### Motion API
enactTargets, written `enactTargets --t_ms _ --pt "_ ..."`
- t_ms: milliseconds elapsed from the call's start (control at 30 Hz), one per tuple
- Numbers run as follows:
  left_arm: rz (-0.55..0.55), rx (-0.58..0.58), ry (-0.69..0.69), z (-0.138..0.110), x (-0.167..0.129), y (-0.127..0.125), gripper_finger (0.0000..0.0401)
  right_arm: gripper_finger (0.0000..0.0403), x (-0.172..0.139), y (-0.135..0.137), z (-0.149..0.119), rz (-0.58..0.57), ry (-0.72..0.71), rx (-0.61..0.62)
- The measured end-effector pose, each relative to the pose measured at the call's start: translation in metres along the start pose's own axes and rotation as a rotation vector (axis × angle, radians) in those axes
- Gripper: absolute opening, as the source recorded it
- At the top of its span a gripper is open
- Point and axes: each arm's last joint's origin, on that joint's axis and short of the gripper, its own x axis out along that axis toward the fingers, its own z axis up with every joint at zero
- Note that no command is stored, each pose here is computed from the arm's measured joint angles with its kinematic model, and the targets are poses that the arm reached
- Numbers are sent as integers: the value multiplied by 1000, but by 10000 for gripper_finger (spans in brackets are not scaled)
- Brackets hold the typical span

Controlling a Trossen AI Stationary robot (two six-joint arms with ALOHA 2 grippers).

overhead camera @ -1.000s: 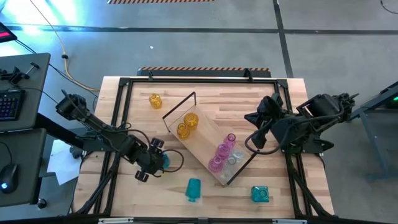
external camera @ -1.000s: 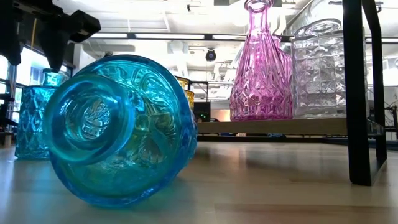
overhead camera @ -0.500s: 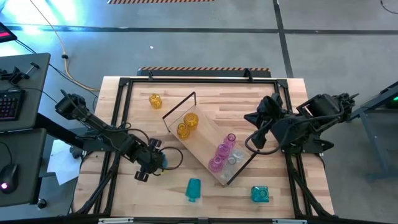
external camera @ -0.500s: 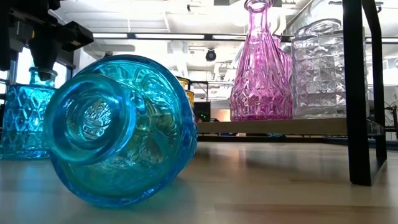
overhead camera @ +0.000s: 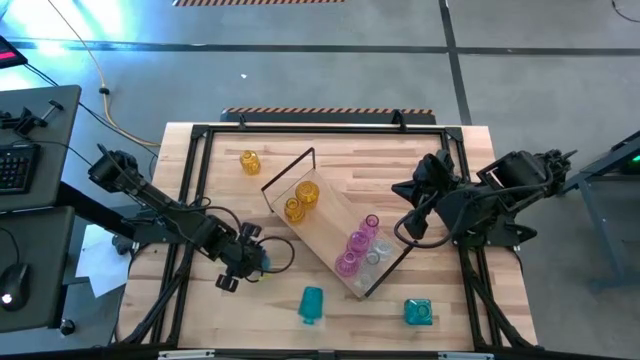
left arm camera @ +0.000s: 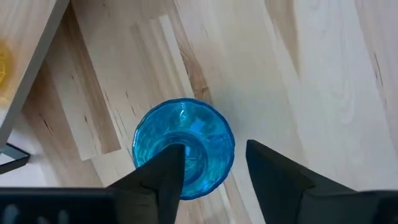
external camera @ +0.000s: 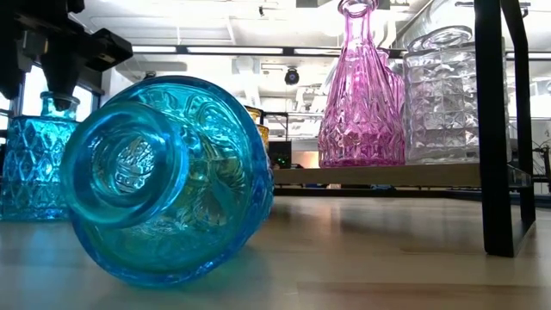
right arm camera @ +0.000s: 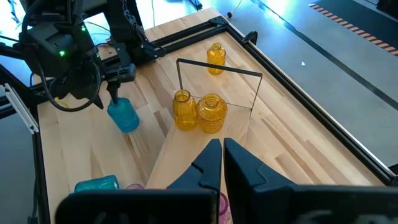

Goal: Sort vases onto shelf
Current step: Put the left blue crystal vase on the shelf

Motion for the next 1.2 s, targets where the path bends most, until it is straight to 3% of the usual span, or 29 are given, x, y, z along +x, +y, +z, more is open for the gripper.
enactTargets --t_ms 367,700,800,1200 --pt "-15 0 -1 0 0 -1 16 0 0 0 1 4 -5 5" --pt "-27 103 -46 13 -9 7 10 0 0 1 2 -2 -29 8" --pt "-7 134 -100 26 -21 17 8 0 0 1 2 -2 -28 9" --pt "46 289 -103 72 -34 54 7 0 0 2 1 15 -7 5"
